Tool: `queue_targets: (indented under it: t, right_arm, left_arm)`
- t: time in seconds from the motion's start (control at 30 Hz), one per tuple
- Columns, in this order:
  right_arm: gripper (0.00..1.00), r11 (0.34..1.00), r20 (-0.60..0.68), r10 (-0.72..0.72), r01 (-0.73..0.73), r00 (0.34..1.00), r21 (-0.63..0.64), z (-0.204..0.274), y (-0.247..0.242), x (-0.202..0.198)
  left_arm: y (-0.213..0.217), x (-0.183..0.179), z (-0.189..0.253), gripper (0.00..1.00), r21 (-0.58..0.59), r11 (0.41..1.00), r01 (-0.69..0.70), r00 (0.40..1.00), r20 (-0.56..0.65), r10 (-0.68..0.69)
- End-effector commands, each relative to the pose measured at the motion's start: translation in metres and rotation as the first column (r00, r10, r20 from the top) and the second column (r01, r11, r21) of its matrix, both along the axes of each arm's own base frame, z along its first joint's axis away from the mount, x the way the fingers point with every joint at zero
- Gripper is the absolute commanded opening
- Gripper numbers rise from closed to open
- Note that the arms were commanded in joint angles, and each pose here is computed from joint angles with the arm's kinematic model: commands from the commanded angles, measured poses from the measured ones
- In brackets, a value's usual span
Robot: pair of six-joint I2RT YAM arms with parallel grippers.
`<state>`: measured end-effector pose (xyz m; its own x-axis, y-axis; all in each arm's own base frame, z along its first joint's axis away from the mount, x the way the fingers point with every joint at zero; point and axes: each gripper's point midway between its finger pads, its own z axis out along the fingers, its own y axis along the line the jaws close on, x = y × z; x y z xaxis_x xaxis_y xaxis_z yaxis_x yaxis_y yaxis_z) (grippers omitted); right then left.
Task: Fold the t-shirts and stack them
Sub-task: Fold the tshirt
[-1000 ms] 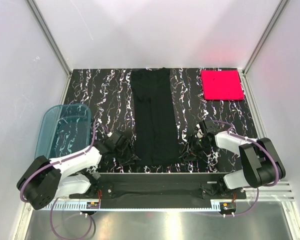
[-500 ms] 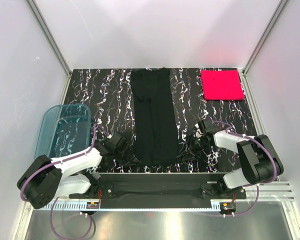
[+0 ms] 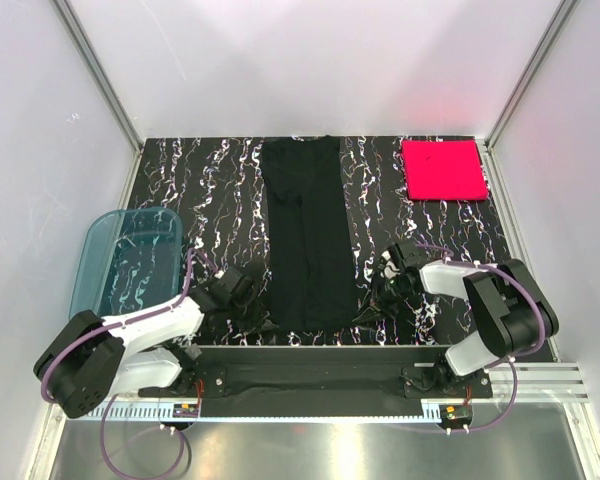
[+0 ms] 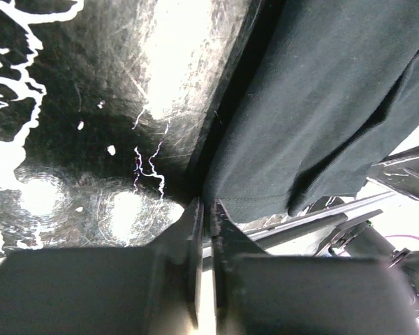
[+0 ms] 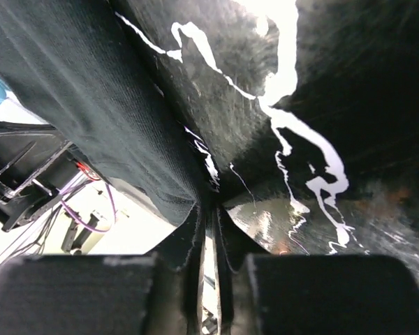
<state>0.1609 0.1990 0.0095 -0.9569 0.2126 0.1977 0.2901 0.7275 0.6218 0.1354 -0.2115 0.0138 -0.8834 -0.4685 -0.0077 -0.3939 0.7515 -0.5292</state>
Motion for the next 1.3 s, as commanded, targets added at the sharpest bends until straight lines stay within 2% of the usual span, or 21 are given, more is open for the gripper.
queue_targets:
  t: [0.0, 0.13, 0.17, 0.33, 0.5, 0.67, 0.7, 0.77, 0.83, 0.9, 0.93, 0.97, 1.03, 1.1, 1.17, 1.2, 1.27]
  right_arm:
    - [0.10, 0.997, 0.030, 0.028, -0.026, 0.999, -0.069, -0.007, -0.007, -0.005]
    - [0.03, 0.997, 0.129, 0.029, -0.020, 0.991, -0.071, 0.029, -0.012, -0.003]
    - [0.00, 0.997, 0.116, 0.030, -0.022, 0.993, -0.074, 0.030, -0.014, -0.008]
    - [0.00, 0.998, 0.055, 0.053, -0.050, 0.997, -0.039, 0.019, -0.012, -0.024]
    - [0.00, 0.997, 0.067, 0.077, -0.078, 0.995, 0.015, 0.036, -0.002, -0.026]
    - [0.00, 0.997, 0.141, 0.075, -0.078, 0.987, 0.017, 0.065, 0.002, -0.008]
    - [0.00, 0.998, 0.162, 0.070, -0.070, 0.984, -0.006, 0.068, 0.001, 0.001]
    - [0.00, 0.996, 0.220, 0.085, -0.082, 0.972, -0.020, 0.086, 0.008, 0.031]
    - [0.00, 0.995, 0.250, 0.101, -0.093, 0.963, -0.044, 0.096, 0.012, 0.066]
    - [0.00, 0.994, 0.278, 0.110, -0.100, 0.954, -0.050, 0.102, 0.014, 0.091]
    - [0.00, 0.995, 0.286, 0.101, -0.090, 0.953, -0.049, 0.107, 0.016, 0.114]
    - [0.00, 0.995, 0.289, 0.102, -0.090, 0.952, -0.052, 0.108, 0.017, 0.126]
    - [0.00, 0.992, 0.296, 0.118, -0.103, 0.948, -0.065, 0.110, 0.020, 0.156]
    - [0.00, 0.992, 0.303, 0.123, -0.108, 0.945, -0.065, 0.108, 0.023, 0.183]
    - [0.00, 0.994, 0.295, 0.104, -0.089, 0.950, -0.063, 0.106, 0.021, 0.199]
    - [0.00, 0.994, 0.297, 0.104, -0.089, 0.949, -0.064, 0.102, 0.023, 0.213]
    - [0.00, 0.995, 0.288, 0.091, -0.077, 0.953, -0.060, 0.097, 0.020, 0.225]
  left_arm:
    - [0.024, -0.019, -0.018, 0.00, 0.121, 0.992, 0.042, 0.998, -0.051, -0.036]
    - [0.036, -0.021, -0.011, 0.00, 0.161, 0.986, 0.050, 0.999, -0.028, -0.046]
    - [0.036, -0.021, -0.007, 0.00, 0.152, 0.987, 0.048, 0.999, -0.010, -0.047]
    - [0.032, -0.031, -0.002, 0.00, 0.097, 0.994, 0.047, 0.999, -0.023, -0.045]
    - [0.023, -0.031, 0.016, 0.00, 0.076, 0.995, 0.068, 0.998, -0.019, -0.066]
    - [0.018, -0.007, 0.051, 0.00, 0.104, 0.993, 0.063, 0.996, 0.059, -0.069]
    - [0.012, 0.013, 0.073, 0.00, 0.088, 0.995, 0.042, 0.992, 0.112, -0.051]
    - [0.017, 0.028, 0.076, 0.00, 0.142, 0.988, 0.067, 0.990, 0.112, -0.084]
    - [0.022, 0.062, 0.094, 0.00, 0.146, 0.989, 0.026, 0.988, 0.150, -0.048]
    - [0.035, 0.092, 0.090, 0.00, 0.183, 0.983, 0.012, 0.989, 0.140, -0.038]
    - [0.031, 0.115, 0.109, 0.00, 0.170, 0.985, 0.004, 0.981, 0.192, -0.037]
    - [0.033, 0.126, 0.096, 0.00, 0.213, 0.977, 0.032, 0.985, 0.159, -0.067]
    - [0.031, 0.165, 0.116, 0.00, 0.212, 0.977, 0.025, 0.977, 0.204, -0.069]
    - [0.032, 0.186, 0.104, 0.00, 0.255, 0.965, 0.060, 0.982, 0.159, -0.104]
    - [0.029, 0.214, 0.116, 0.00, 0.265, 0.962, 0.065, 0.973, 0.195, -0.120]
    - [0.028, 0.221, 0.101, 0.00, 0.279, 0.957, 0.081, 0.978, 0.161, -0.129]
    - [0.025, 0.241, 0.106, 0.00, 0.275, 0.958, 0.084, 0.975, 0.176, -0.136]
